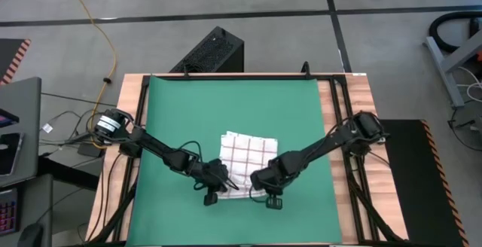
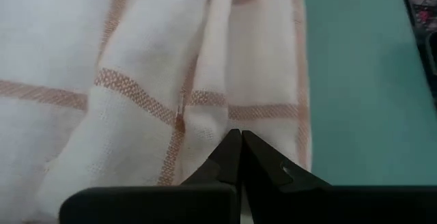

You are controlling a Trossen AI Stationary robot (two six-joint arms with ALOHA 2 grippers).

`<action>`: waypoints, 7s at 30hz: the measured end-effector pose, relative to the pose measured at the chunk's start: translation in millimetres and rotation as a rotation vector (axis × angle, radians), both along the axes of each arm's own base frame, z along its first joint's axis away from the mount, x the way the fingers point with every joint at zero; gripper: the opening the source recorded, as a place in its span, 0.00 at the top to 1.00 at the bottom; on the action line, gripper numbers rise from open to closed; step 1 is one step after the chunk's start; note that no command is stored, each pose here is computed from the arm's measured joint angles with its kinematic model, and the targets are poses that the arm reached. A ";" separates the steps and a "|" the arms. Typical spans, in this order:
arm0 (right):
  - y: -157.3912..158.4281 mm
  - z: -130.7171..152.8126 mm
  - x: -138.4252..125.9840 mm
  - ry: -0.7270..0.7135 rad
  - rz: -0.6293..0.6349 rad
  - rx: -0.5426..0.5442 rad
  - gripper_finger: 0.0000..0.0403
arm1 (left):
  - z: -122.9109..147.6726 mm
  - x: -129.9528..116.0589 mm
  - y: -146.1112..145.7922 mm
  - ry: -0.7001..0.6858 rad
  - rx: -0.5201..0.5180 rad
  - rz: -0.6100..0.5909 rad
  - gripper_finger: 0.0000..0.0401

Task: Roll towel
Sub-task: Roll the white stripe towel

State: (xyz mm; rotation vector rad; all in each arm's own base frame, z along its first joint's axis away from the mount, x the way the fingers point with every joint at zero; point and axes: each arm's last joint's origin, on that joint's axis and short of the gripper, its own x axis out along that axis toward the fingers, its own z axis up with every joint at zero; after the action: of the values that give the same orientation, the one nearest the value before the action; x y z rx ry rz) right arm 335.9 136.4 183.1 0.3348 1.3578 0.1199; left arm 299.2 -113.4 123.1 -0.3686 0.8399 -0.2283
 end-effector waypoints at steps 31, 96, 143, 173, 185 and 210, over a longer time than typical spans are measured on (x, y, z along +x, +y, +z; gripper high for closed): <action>-22.2 -8.6 6.4 0.029 0.021 0.127 0.95 | 8.9 -3.0 0.9 -0.162 0.293 -0.015 1.00; -116.3 -45.2 14.1 -0.009 -0.308 0.145 0.95 | 6.8 -12.4 9.8 0.048 0.062 -0.054 1.00; -115.7 -46.4 19.4 -0.081 -0.313 0.092 0.95 | 35.9 -4.8 -17.1 0.110 0.547 -0.103 1.00; -134.4 16.8 1.6 -0.320 -0.096 -0.112 0.53 | 2.8 -28.9 -8.7 0.172 0.519 0.004 1.00; -76.1 26.3 -2.8 -0.518 0.574 -0.308 0.52 | 2.0 -29.6 -8.3 0.181 0.528 -0.004 1.00; -86.4 -46.6 15.1 -0.250 0.585 -0.504 0.36 | 1.5 -29.9 -8.1 0.185 0.525 0.002 1.00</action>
State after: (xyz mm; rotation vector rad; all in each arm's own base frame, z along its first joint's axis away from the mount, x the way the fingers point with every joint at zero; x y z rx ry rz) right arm 351.0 50.0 136.5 -0.4931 1.1544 0.2868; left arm 269.3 -121.5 124.6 0.1041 1.0445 0.0340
